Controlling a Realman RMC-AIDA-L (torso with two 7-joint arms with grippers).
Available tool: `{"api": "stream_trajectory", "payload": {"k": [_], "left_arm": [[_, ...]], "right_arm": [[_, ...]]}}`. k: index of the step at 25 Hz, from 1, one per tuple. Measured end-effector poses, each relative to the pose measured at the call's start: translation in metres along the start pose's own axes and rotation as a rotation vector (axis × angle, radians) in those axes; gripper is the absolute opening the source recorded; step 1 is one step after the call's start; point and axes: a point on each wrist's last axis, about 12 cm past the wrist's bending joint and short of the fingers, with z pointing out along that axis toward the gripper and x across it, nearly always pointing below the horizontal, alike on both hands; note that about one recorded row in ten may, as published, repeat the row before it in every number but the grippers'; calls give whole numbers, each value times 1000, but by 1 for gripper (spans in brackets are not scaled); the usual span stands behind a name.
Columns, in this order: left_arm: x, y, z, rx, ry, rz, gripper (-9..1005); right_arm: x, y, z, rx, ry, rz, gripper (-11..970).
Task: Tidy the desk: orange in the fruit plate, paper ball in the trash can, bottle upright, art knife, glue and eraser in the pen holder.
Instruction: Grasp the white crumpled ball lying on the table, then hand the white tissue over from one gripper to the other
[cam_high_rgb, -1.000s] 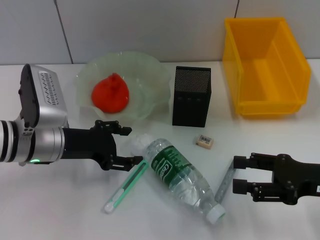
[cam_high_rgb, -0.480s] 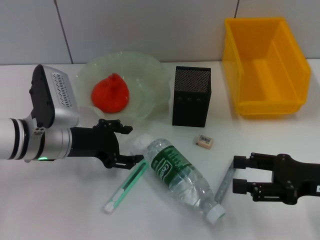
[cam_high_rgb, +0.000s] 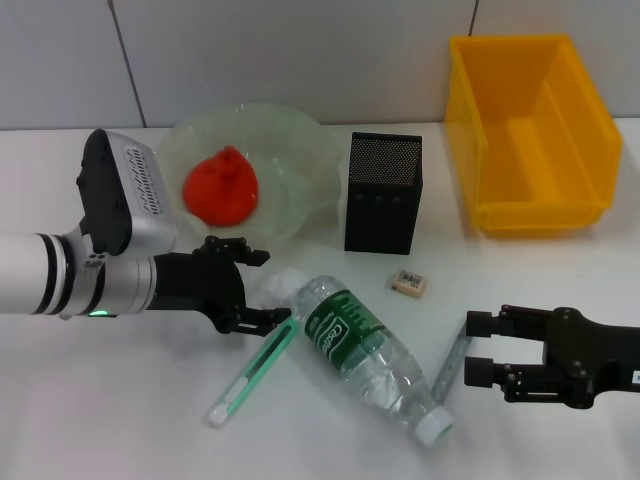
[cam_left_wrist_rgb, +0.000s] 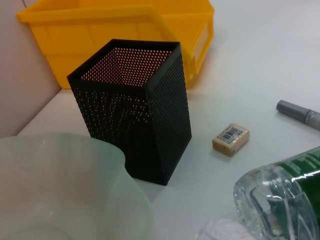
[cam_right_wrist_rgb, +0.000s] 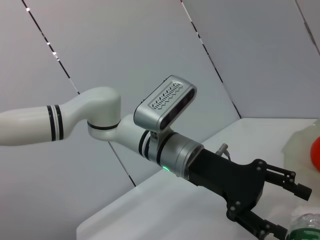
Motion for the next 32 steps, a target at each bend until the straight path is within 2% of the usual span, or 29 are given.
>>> {"api": "stream_trajectory", "payload": {"k": [12, 18, 29, 32], "left_arm": [[0, 0, 4, -8, 21, 19, 815], [0, -2, 5, 0, 27, 27, 646], [1, -1, 2, -1, 29, 24, 457], [3, 0, -3, -5, 22, 4, 449]], "right_arm": [[-2, -1, -1, 1, -1, -5, 786], [-3, -1, 0, 1, -1, -8, 785], [-3, -1, 0, 1, 0, -10, 785], [-2, -2, 0, 7, 2, -9, 785]]}}
